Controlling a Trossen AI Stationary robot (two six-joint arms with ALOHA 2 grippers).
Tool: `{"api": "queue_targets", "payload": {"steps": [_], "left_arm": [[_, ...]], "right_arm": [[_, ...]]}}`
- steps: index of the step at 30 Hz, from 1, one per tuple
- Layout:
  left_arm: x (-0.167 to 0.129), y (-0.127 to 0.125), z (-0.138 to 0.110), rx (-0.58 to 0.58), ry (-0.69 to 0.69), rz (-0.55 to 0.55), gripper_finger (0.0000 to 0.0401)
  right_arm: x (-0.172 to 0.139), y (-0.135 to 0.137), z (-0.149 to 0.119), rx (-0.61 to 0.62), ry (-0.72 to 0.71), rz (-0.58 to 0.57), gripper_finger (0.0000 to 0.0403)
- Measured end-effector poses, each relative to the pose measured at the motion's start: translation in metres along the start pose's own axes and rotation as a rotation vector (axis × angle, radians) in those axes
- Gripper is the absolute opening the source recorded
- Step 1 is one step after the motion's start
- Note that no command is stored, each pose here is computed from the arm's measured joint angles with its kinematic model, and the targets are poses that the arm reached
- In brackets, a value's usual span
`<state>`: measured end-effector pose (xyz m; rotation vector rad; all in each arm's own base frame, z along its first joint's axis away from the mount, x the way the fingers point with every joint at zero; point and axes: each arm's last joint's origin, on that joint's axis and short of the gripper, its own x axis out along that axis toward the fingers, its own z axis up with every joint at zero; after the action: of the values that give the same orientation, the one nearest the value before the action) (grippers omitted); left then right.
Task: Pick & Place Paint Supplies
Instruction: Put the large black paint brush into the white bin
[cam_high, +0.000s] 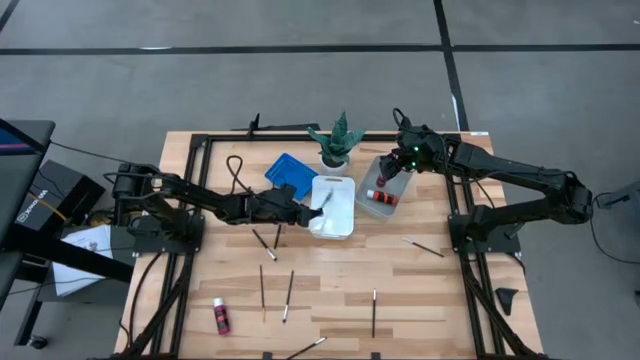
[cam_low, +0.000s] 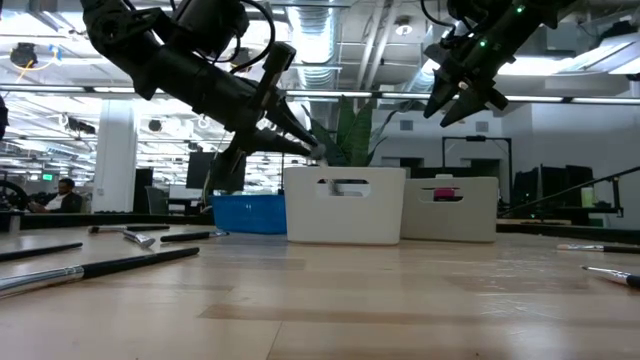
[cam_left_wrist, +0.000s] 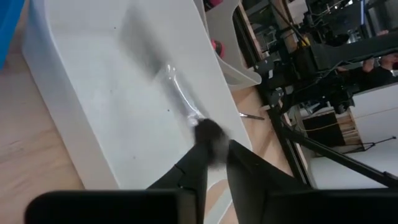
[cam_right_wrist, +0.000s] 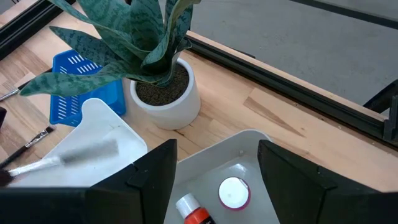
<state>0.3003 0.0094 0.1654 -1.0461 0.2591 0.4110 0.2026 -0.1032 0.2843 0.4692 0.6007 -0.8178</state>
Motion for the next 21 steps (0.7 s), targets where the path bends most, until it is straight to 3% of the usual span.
{"api": "queue_targets", "payload": {"steps": [6, 21], "left_arm": [[0.0000, 0.0000, 0.0000, 0.000, 0.000, 0.000, 0.0077], [0.0000, 0.0001, 0.0000, 0.001, 0.001, 0.000, 0.0072]], "right_arm": [[0.0000, 0.0000, 0.0000, 0.000, 0.000, 0.000, 0.0221], [0.0000, 0.0000, 0.0000, 0.000, 0.000, 0.000, 0.0221]]}}
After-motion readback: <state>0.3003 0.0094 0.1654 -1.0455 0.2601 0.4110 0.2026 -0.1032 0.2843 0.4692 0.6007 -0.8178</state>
